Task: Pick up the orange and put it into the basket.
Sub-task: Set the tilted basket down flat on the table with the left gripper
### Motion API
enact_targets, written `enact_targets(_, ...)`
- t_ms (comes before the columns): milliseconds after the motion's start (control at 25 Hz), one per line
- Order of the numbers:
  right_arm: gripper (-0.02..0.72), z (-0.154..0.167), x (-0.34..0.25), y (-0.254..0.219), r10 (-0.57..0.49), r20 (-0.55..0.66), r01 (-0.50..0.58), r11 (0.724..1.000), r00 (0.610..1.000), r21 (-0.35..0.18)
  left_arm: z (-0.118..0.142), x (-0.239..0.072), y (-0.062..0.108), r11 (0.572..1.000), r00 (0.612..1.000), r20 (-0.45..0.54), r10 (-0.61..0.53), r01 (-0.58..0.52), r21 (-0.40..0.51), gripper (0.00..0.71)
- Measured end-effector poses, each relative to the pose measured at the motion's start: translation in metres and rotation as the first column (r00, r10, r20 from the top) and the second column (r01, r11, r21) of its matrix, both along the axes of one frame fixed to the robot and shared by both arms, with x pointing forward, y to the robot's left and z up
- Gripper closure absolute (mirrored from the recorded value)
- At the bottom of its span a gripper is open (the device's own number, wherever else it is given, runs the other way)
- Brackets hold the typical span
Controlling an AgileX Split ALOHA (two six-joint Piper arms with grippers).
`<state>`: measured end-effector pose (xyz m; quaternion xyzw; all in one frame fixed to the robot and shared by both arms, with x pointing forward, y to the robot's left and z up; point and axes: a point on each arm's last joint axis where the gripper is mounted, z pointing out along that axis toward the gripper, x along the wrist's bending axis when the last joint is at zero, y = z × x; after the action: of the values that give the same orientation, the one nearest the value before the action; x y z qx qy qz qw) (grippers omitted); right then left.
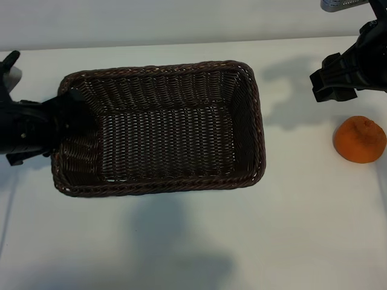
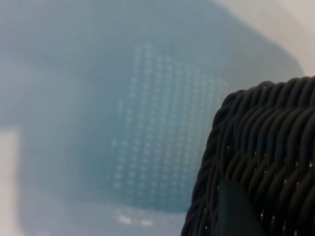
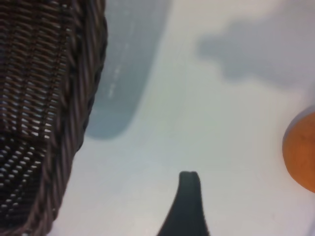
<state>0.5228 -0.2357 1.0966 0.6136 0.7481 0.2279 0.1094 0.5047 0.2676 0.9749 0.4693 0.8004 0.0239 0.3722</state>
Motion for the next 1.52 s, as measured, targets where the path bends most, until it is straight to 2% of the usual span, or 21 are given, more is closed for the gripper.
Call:
enact_targets(320, 0.108, 0.000, 0.000, 0.000, 0.000, 0.000, 0.000, 1.000, 1.000, 0.000, 0.004, 0.041, -0.003, 1.000, 1.000, 0.016, 0.000, 0.000, -0.031, 0.363)
enact_targets(600, 0.108, 0.000, 0.000, 0.000, 0.001, 0.006, -0.001, 1.000, 1.000, 0.000, -0.008, 0.060, -0.006, 0.998, 1.000, -0.015, 0.007, -0.008, -0.064, 0.363)
enact_targets(840, 0.108, 0.000, 0.001, 0.000, 0.001, 0.007, -0.001, 1.000, 1.000, 0.000, -0.025, 0.075, -0.024, 0.997, 0.999, -0.021, -0.025, 0.024, -0.074, 0.363)
enact_targets(1000, 0.108, 0.000, 0.001, 0.000, 0.000, 0.008, 0.000, 1.000, 1.000, 0.000, -0.035, 0.081, -0.037, 0.995, 0.998, -0.041, -0.058, 0.054, -0.081, 0.363)
enact_targets(1200, 0.108, 0.000, 0.001, 0.000, 0.000, 0.009, 0.000, 1.000, 1.000, 0.001, -0.039, 0.082, -0.036, 0.996, 0.998, -0.047, -0.049, 0.046, -0.072, 0.363)
enact_targets(1520, 0.108, 0.000, 0.001, 0.000, 0.000, 0.010, 0.000, 1.000, 1.000, 0.001, -0.063, 0.084, -0.037, 0.997, 0.992, -0.119, -0.043, 0.035, -0.071, 0.363)
